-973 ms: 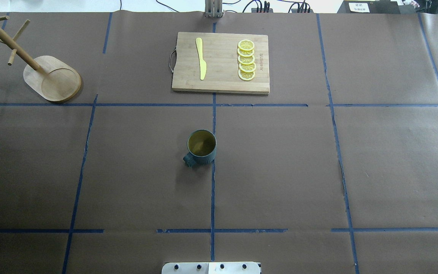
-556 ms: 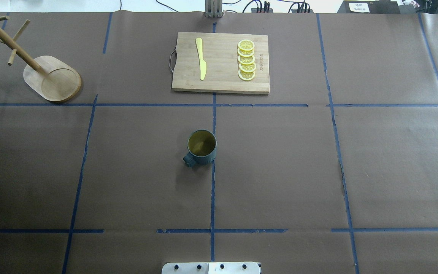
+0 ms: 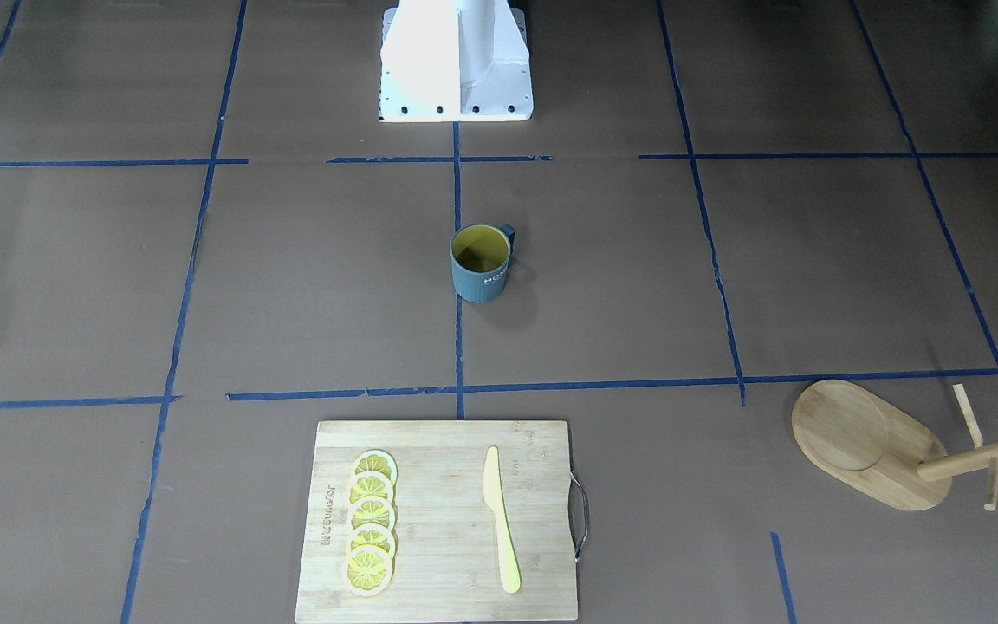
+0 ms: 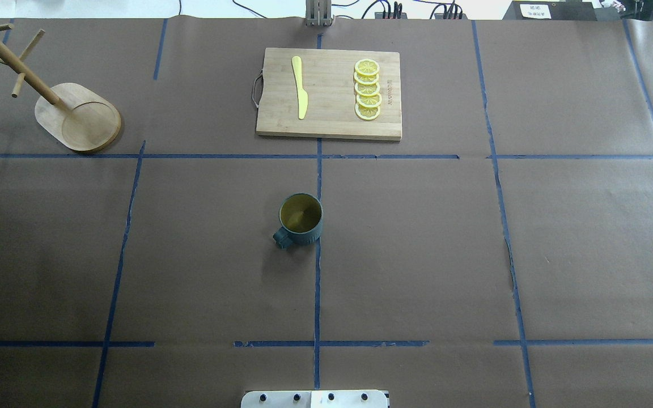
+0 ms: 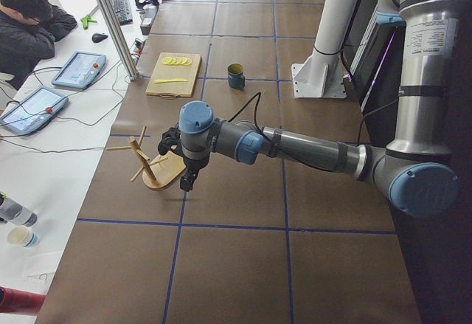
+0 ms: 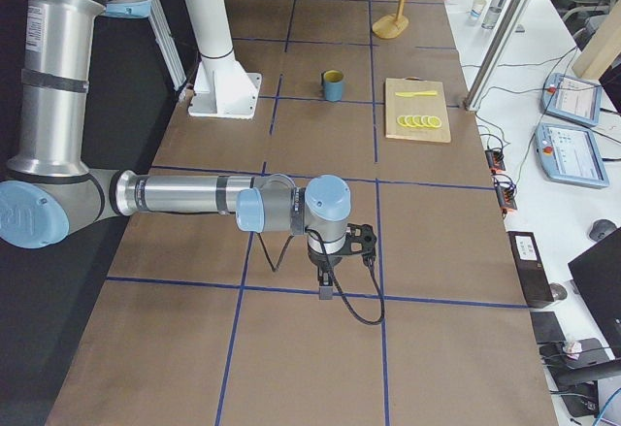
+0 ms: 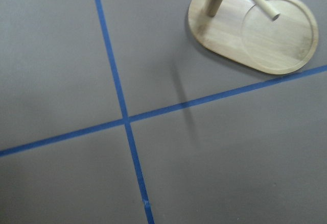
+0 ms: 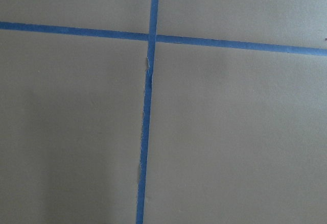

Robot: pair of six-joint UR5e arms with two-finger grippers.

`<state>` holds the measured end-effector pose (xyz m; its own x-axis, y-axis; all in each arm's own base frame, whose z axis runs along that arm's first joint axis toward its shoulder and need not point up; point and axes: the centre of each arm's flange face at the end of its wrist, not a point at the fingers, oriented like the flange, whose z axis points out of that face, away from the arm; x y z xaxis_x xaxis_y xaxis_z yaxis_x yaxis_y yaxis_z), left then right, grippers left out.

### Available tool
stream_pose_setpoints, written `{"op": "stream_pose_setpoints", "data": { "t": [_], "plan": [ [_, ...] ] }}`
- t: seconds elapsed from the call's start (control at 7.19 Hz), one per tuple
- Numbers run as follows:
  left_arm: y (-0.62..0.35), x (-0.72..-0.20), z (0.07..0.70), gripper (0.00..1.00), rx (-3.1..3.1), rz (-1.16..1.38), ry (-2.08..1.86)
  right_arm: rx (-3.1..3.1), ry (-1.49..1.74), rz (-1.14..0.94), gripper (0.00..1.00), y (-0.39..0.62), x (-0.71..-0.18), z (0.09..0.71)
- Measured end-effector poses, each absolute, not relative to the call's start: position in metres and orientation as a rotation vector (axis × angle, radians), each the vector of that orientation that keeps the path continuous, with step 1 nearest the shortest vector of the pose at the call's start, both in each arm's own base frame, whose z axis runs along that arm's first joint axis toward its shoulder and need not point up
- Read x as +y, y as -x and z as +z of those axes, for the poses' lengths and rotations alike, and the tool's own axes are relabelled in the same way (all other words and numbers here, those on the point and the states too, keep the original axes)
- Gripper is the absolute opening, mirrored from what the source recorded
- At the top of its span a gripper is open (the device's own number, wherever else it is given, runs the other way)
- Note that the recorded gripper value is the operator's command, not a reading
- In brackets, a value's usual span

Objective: Hang cup on storage rack

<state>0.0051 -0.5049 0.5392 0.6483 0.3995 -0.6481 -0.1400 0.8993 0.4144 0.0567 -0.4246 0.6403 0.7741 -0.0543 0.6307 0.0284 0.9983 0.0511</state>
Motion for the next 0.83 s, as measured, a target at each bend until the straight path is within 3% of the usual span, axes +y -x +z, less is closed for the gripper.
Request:
{"op": "stream_pose_setpoints", "data": {
  "t": [0.83],
  "plan": [
    [-0.234, -0.461, 0.427, 1.00, 0.979, 0.473, -0.694, -0.685, -0.064, -0.062, 1.00, -0.053, -0.428, 0.637]
  ]
}}
